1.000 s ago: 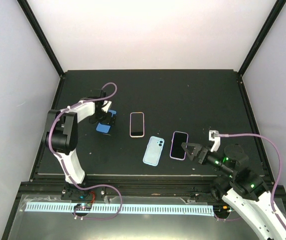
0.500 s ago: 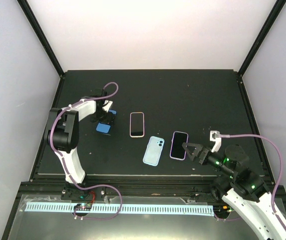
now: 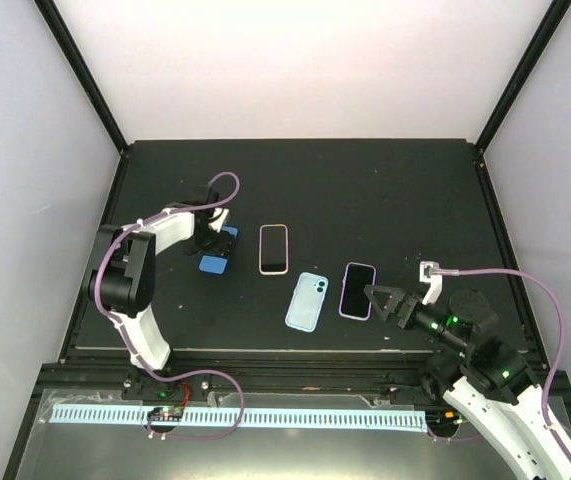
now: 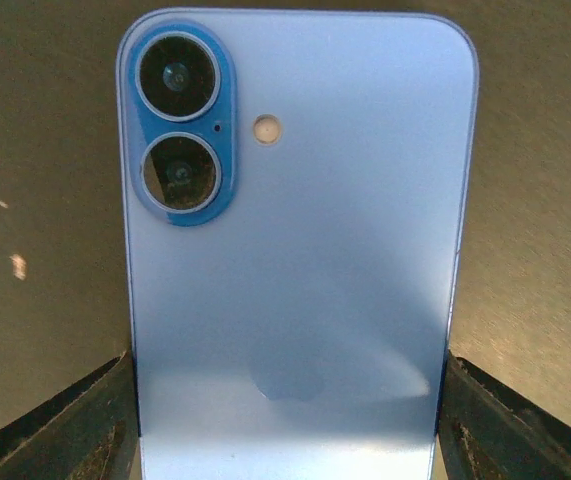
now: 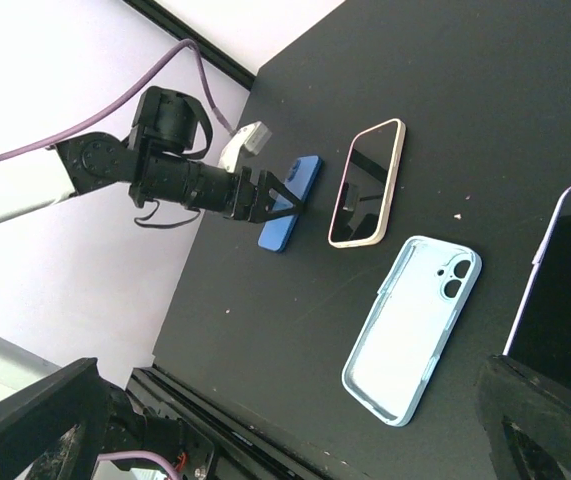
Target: Put the phone into the phone case
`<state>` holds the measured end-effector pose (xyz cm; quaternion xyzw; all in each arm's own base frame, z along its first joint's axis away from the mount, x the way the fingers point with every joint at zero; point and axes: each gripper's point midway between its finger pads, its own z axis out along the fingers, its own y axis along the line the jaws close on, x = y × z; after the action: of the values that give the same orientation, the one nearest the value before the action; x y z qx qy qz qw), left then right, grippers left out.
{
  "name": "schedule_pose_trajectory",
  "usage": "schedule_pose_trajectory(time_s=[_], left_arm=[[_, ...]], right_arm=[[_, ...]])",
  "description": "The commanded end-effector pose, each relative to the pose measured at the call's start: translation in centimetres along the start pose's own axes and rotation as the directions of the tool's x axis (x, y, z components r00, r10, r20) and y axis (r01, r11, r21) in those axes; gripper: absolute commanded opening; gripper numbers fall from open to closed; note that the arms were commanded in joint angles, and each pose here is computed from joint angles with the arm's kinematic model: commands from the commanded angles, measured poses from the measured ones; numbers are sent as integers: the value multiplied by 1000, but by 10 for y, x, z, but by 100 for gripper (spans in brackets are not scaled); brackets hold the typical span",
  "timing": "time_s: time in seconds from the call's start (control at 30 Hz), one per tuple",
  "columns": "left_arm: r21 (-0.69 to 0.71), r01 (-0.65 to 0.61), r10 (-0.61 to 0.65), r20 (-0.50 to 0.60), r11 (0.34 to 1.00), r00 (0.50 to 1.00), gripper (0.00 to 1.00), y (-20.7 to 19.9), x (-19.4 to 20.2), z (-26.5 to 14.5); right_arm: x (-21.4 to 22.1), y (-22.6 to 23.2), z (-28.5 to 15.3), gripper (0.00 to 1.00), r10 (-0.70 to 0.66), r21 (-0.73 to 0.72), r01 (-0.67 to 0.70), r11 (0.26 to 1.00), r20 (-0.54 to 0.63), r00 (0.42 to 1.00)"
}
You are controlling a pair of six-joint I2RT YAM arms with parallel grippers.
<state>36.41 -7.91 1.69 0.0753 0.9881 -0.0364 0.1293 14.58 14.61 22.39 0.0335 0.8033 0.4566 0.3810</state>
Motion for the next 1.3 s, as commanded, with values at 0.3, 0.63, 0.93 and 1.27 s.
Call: schedule_pose_trajectory(time_s=[0.3, 0.63, 0.93, 1.27], left_arm=[[224, 69, -103, 144, 972, 984, 56, -46, 14, -56], [560, 40, -196, 223, 828, 955, 53, -100, 16, -113], [751, -9, -235, 218, 660, 947, 51, -140, 33, -140], [849, -1, -239, 150, 528, 959, 50, -181, 49, -152]], right_arm=[[16, -7, 22, 90, 54, 11, -53, 999, -103, 993], [23, -7, 49, 61, 74, -27, -79, 996, -149, 986], [28, -13, 73, 44, 72, 17, -70, 997, -187, 980], [51, 21, 109, 49, -23, 36, 34, 999, -278, 960]])
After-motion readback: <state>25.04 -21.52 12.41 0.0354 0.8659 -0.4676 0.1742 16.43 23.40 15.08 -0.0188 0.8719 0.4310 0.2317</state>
